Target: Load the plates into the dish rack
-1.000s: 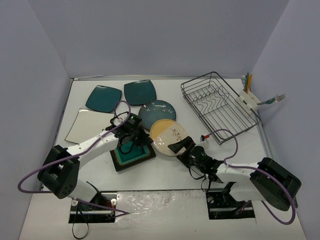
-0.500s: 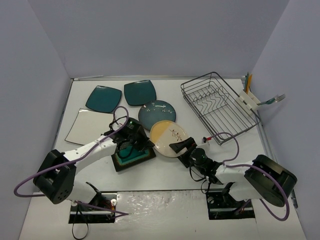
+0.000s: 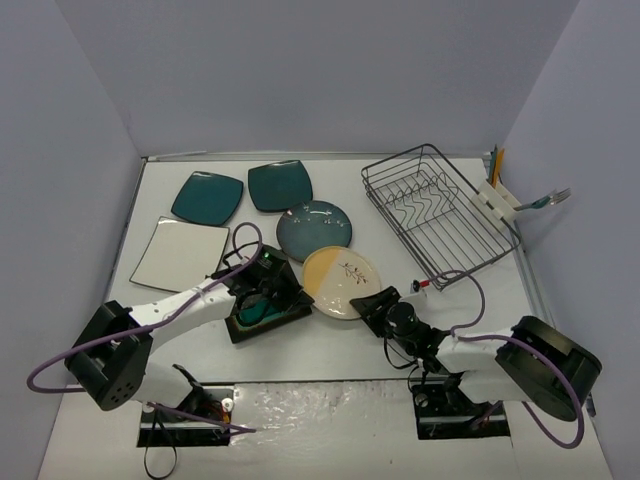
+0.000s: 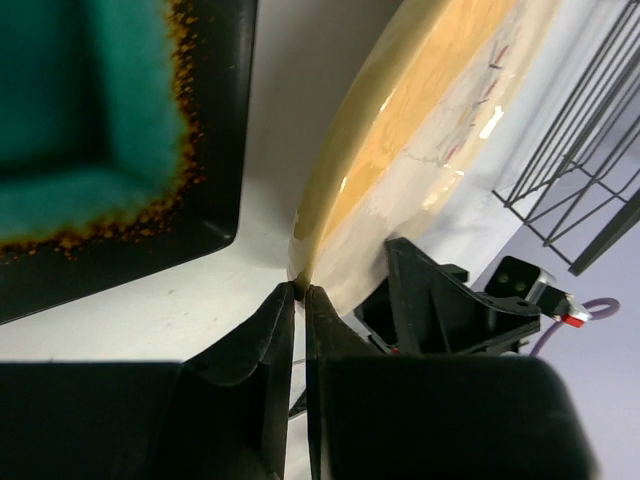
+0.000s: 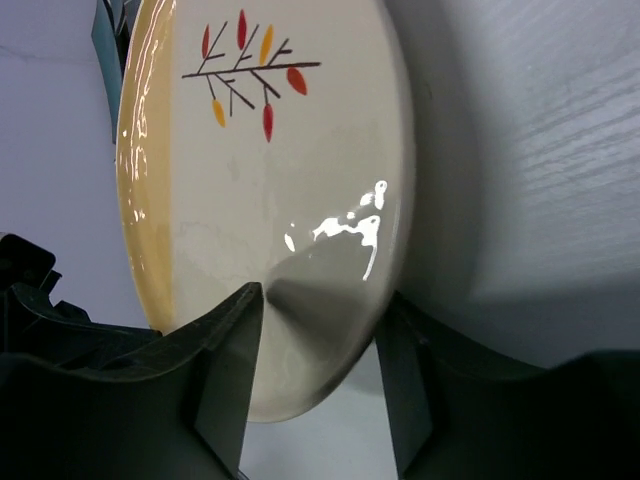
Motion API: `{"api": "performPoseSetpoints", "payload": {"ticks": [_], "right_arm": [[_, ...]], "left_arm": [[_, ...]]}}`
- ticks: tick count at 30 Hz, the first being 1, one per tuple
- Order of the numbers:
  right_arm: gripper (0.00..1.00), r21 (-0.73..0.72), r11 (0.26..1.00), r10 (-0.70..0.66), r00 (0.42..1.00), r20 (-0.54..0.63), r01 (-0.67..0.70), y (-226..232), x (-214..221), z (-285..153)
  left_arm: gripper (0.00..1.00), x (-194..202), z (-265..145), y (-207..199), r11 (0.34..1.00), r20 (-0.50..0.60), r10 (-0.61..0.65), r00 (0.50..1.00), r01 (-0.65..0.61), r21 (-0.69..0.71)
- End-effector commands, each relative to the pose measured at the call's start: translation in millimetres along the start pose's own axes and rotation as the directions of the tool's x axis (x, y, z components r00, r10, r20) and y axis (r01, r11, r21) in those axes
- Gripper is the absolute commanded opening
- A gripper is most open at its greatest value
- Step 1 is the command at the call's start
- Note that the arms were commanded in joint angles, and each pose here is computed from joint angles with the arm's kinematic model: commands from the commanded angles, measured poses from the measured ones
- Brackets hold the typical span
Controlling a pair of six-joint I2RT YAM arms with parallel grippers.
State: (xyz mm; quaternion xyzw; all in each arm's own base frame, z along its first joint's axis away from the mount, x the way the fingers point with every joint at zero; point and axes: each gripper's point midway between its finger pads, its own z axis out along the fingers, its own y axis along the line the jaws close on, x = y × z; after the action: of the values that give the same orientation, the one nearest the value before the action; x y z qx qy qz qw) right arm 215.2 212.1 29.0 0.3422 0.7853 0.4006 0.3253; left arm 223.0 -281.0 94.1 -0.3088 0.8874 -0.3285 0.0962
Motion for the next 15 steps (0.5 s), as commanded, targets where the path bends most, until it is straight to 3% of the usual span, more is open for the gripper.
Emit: {"api": "performPoseSetpoints", "payload": {"ticks": [1,12,15], "right_arm": [[0.4,-0.095,0.995,0.015,0.995,0.101,-0.006,31,-23,-6],[0.04,-0.168,0.985,-0.019,0.986,0.166,0.048,56,-45,-38],[0.0,-0.18,0.98,-0.052,0.984,0.171,0.083,65,-47,-44]], "left_arm": [[0.0,17,-16,-35,0.991,-0.054,0.014,0.998,-0.006,0.132],[0.0,38,1,-11,0.995,-0.151,0.086,0.985,-0.077,0.062],[0.04,40,1,-11,0.993,-0.157,0.111,0.981,-0.103,0.058]]}}
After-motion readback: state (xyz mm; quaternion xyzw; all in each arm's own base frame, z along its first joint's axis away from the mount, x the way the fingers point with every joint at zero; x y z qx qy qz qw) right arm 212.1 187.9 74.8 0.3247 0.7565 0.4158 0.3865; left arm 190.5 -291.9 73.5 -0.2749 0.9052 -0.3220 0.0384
